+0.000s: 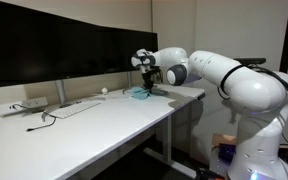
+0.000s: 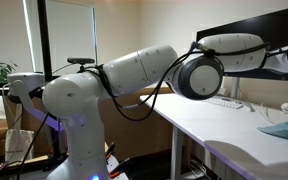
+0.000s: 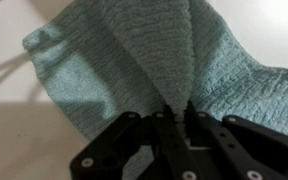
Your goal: Slide the towel across the table.
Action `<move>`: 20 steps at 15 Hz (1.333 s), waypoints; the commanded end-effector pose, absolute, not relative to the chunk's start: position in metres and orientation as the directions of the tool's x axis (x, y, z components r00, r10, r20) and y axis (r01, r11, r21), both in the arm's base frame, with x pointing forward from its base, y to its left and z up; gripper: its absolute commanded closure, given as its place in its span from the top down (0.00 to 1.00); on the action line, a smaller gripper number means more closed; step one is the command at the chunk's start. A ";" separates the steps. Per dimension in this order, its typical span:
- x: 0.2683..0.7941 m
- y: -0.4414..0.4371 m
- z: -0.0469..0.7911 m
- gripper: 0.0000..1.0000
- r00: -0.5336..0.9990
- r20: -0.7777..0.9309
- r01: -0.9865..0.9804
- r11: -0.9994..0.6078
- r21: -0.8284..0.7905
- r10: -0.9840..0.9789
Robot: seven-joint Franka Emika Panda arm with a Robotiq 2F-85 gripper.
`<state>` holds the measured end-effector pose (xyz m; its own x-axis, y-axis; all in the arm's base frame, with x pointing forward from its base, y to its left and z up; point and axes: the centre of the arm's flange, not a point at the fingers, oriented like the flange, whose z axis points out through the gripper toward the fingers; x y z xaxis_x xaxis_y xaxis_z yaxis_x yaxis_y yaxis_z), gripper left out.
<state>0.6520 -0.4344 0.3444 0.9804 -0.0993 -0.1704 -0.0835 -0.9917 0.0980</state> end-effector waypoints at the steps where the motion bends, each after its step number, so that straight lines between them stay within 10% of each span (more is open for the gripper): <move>1: 0.659 -0.468 0.349 0.08 0.974 -0.179 -0.114 -0.986 0.120 -0.135; 20: 0.539 -0.576 0.357 0.08 0.823 -0.087 -0.546 -0.825 0.148 -0.561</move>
<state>0.5555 -0.5565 0.3472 0.8676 -0.4812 -0.1255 -0.4629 -0.8736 0.1502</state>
